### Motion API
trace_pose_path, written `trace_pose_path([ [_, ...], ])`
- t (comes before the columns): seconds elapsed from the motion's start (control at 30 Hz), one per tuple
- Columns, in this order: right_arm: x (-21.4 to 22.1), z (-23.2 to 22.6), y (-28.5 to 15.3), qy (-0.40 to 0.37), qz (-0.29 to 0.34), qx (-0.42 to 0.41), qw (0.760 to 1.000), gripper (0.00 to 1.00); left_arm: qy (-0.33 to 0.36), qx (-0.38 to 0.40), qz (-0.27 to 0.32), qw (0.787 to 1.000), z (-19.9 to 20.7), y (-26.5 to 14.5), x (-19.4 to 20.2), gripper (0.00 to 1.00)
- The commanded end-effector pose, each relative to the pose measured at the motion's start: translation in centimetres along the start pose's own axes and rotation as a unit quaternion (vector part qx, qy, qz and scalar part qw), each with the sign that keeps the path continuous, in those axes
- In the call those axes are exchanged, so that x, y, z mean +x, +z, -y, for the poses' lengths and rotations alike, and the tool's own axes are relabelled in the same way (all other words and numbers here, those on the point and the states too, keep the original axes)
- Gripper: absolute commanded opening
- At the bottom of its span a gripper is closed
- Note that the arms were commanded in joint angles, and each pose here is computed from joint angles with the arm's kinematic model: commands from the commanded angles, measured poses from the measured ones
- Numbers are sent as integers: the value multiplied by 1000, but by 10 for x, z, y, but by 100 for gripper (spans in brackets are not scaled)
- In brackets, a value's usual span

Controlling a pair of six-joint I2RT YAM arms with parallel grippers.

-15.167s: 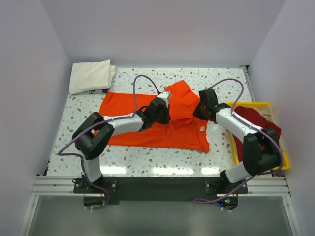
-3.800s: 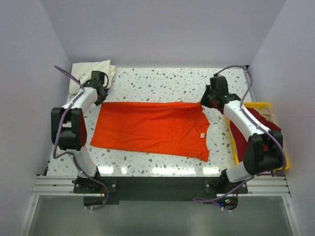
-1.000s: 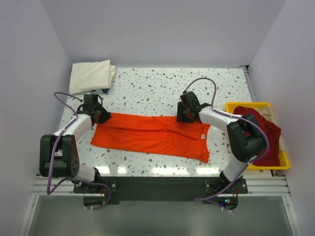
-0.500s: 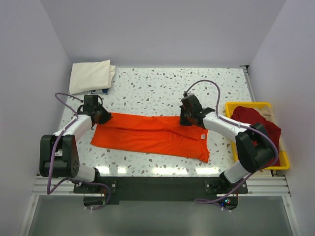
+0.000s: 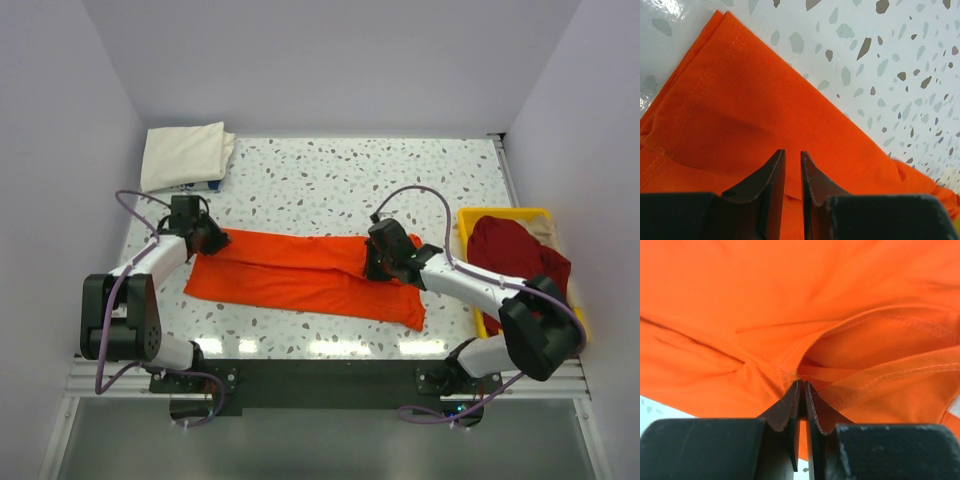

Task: Fold and stack the t-shirts
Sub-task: Fold the tshirt

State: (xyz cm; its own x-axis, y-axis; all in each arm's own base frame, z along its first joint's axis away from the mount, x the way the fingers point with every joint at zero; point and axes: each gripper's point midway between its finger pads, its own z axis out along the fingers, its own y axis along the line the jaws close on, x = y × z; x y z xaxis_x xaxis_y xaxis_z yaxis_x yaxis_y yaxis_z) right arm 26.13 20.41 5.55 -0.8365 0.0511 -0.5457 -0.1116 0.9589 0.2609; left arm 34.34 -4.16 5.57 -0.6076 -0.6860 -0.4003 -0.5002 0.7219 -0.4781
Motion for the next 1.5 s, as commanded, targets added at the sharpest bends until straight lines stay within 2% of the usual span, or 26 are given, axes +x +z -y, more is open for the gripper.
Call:
trace_pose_path([
  [0.0,2,-14,-6,9,16,-29,999,11,17,29,5,999,8,-2,0,23],
  [0.17,15,-33,-2,2,12,-46,999,13,26,36,-5,999,10,0,12,23],
  [0.27,19,-43,0,-14,12,-44,999,18,31,38,-7,999,11,1,14,23],
  [0.3,20,-41,1,-17,12,-39,999,22,33,40,-6,999,11,1,15,23],
  [0.33,20,-41,1,-22,14,-37,999,30,35,42,-6,998,13,1,16,23],
  [0.5,-2,-31,-25,-35,54,-12,998,48,48,51,-8,998,21,0,22,23],
  [0.57,-15,-29,-36,-39,72,-2,997,50,66,63,-12,996,32,-2,29,24],
  [0.67,-37,-7,-55,-44,102,60,992,50,110,81,-16,991,57,-4,40,24],
  [0.73,-44,16,-58,-44,98,107,988,49,144,95,-15,985,80,-9,51,27],
  [0.87,-60,49,-53,-11,88,144,986,49,210,115,-14,971,114,-12,72,32],
  [1.17,-64,48,-20,-9,61,150,987,50,289,147,-44,945,159,-14,121,35],
  [1.47,-35,59,-33,-6,42,143,989,45,332,161,-65,927,180,-16,151,38],
])
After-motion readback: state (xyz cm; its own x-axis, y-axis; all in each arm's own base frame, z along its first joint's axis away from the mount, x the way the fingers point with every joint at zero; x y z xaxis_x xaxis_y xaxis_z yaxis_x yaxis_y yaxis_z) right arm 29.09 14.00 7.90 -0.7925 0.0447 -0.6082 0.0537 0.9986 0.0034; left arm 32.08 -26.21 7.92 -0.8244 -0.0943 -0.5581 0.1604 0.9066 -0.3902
